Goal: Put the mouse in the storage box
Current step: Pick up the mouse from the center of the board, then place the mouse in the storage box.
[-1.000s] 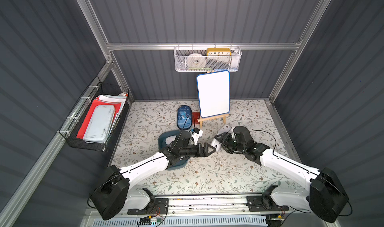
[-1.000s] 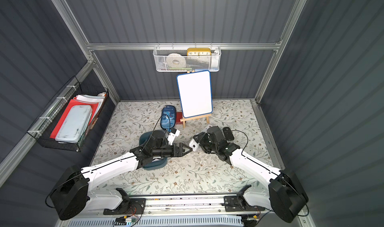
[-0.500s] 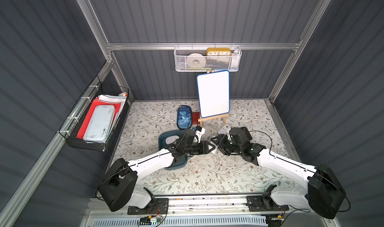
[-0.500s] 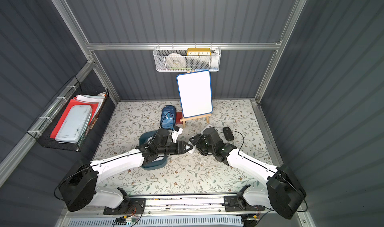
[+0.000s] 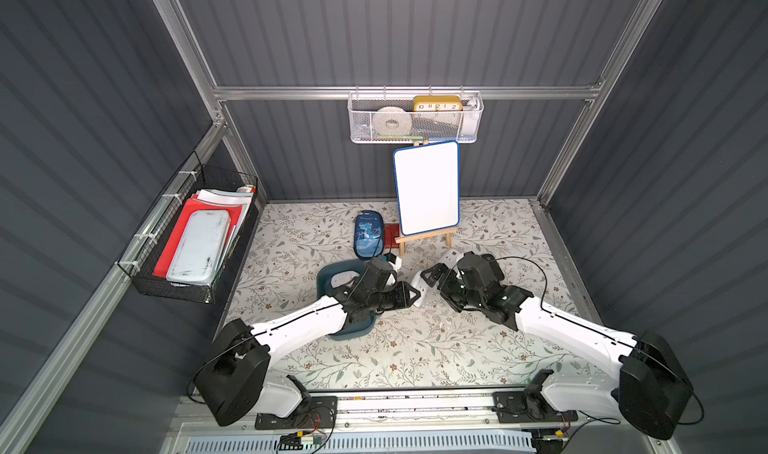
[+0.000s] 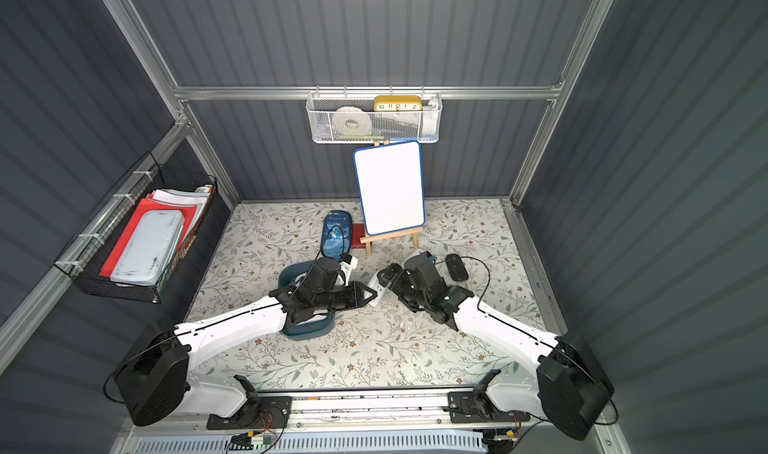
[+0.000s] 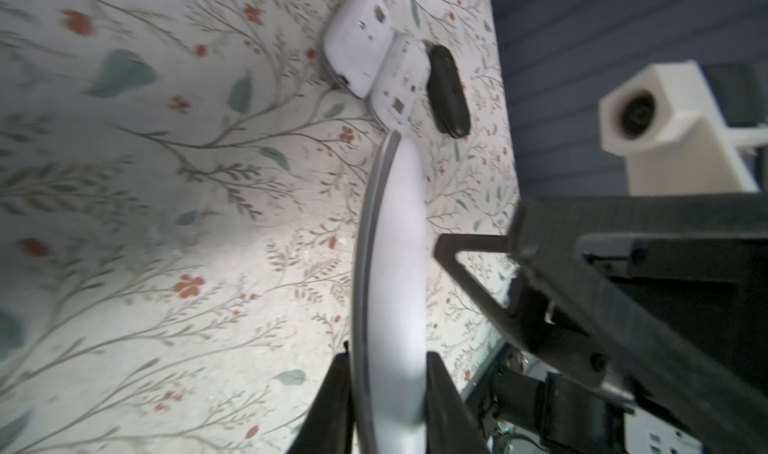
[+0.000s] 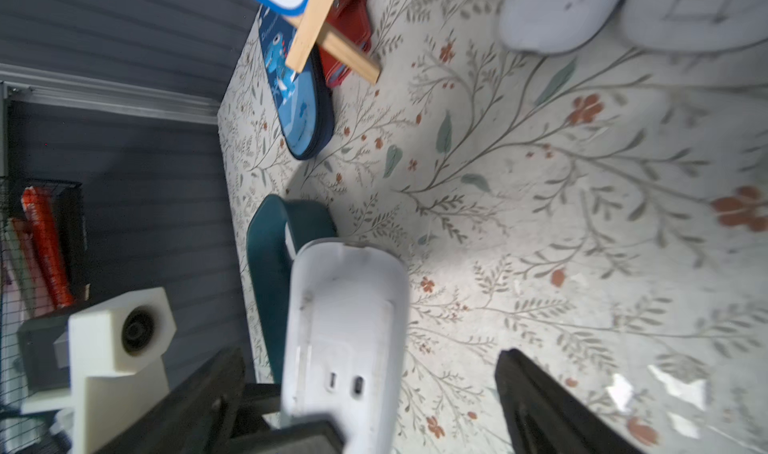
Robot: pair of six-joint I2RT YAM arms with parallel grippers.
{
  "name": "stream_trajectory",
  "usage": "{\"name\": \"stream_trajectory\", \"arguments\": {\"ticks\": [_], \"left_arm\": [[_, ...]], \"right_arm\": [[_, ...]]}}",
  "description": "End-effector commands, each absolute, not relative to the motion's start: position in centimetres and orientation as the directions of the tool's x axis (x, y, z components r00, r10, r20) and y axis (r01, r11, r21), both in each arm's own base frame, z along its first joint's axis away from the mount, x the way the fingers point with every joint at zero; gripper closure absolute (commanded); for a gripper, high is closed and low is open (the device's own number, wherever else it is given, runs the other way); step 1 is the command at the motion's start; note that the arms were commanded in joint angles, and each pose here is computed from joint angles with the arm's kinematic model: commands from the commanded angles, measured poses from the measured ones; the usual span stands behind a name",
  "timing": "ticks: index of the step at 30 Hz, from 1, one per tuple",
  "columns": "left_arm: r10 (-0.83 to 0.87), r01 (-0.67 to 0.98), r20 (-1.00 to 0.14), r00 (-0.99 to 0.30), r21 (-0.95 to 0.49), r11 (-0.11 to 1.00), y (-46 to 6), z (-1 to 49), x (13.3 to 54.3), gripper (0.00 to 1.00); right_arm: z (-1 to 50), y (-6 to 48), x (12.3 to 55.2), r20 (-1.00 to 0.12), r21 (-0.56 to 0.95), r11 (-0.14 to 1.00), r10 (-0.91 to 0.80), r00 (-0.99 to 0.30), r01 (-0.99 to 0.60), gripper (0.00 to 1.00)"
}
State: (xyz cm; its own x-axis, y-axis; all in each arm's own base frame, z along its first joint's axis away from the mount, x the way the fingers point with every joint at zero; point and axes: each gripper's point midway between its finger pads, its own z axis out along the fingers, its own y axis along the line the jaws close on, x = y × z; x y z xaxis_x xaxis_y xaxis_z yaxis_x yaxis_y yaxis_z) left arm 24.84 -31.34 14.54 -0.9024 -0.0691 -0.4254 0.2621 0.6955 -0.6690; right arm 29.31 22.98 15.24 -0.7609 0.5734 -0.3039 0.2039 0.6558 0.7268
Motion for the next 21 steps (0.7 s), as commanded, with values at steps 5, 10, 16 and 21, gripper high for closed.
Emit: {"name": "stream_trajectory", "arguments": {"ticks": [5, 10, 16, 21], "left_arm": [[-0.385, -0.156, -0.485, -0.785, -0.448, 0.881, -21.4, 16.3, 26.8, 1.0], [-0.464, -0.292, -0.512, -0.723, -0.382, 0.877, -17.9, 15.6, 26.4, 1.0], [-0.468, -0.442, -0.543, -0.698, -0.188, 0.877, -15.2, 13.5, 26.6, 1.0], [-0.447, -0.535, -0.55, -0.705, -0.002, 0.845, -13.6, 11.2, 26.6, 1.0]], "right_arm": [[13.1, 13.3, 30.3, -0.492, 0.544, 0.776, 0.603, -0.628, 0.319, 0.02], [10.8, 10.4, 30.2, -0.447, 0.558, 0.736, 0.655, -0.609, 0.382, 0.04], [9.7, 9.0, 29.9, -0.46, 0.518, 0.76, 0.635, -0.62, 0.394, 0.04], [8.9, 7.9, 29.5, -0.458, 0.5, 0.763, 0.634, -0.624, 0.409, 0.04]]}}
